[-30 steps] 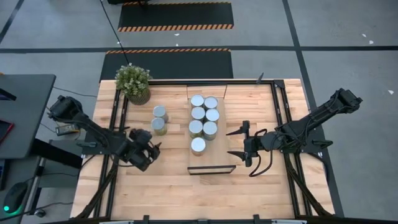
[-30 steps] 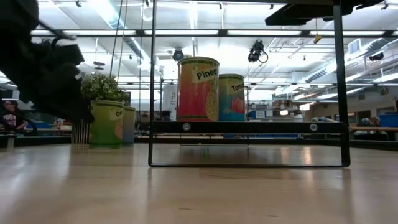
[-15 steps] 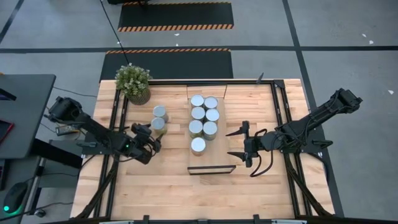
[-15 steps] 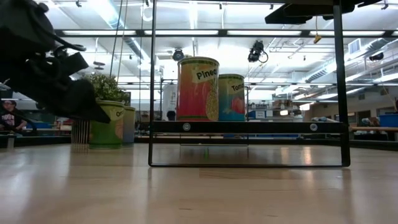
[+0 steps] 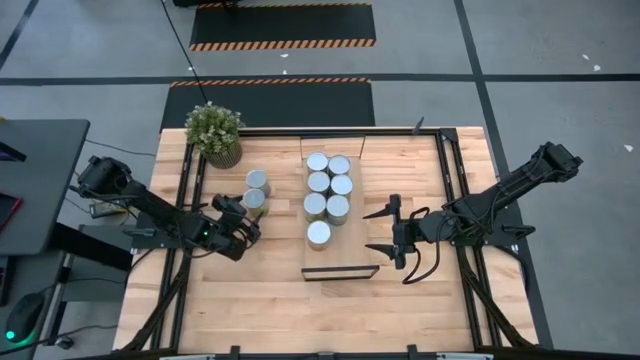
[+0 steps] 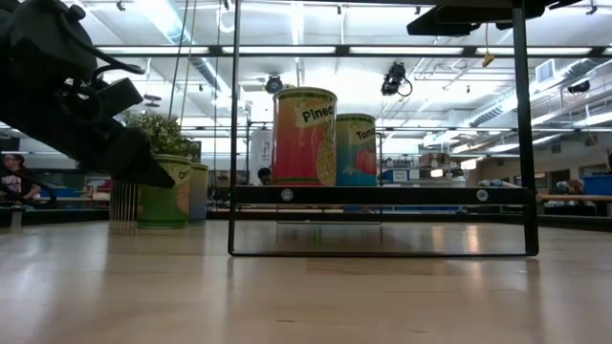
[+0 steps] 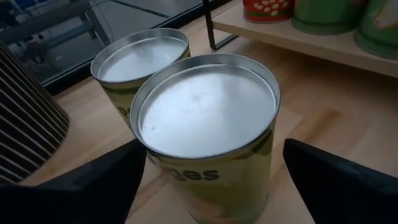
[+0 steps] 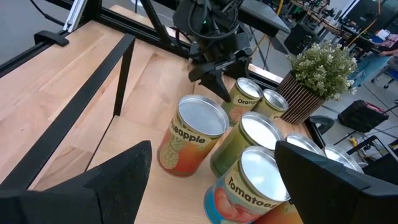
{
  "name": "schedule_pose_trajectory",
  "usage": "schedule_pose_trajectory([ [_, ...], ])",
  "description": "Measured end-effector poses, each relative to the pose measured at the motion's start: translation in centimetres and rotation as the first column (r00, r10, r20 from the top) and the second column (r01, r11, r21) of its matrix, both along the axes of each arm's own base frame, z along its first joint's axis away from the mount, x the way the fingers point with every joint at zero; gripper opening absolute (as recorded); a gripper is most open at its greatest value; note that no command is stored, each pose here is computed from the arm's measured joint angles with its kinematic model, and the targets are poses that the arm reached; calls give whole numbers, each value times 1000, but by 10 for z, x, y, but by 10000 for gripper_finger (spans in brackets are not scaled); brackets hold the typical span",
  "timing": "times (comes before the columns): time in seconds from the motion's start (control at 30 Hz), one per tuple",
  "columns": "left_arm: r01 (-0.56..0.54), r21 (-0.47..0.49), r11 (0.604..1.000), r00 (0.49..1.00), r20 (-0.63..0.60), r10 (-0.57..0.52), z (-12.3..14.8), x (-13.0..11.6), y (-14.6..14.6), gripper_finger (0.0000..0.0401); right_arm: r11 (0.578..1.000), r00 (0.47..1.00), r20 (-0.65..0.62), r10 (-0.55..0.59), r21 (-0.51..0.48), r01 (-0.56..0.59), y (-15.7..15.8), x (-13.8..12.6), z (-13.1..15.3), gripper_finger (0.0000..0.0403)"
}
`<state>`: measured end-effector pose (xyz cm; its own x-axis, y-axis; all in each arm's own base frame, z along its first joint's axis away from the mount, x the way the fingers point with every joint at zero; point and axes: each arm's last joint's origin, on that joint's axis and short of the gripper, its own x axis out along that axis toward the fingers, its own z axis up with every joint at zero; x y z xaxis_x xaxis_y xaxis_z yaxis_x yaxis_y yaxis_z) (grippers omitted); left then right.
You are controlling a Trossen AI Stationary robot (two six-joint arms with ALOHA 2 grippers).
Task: Pick and place cans onto a shelf
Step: Put the canned oranges on the shelf
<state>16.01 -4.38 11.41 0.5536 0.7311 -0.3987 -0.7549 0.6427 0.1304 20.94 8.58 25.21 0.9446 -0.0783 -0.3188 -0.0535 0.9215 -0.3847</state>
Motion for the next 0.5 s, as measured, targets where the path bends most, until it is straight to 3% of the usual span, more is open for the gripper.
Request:
schedule_pose_trajectory([
  [0.3,20,20,1000,1000,-15,-20,0,-1,-2,318,1000,1000,9,2,-1,-2,0,0,1,348],
  [0.5,94,1,996,995,-13,-94,3,-3,-11,299,1000,1000,9,2,-2,-2,0,0,1,348],
])
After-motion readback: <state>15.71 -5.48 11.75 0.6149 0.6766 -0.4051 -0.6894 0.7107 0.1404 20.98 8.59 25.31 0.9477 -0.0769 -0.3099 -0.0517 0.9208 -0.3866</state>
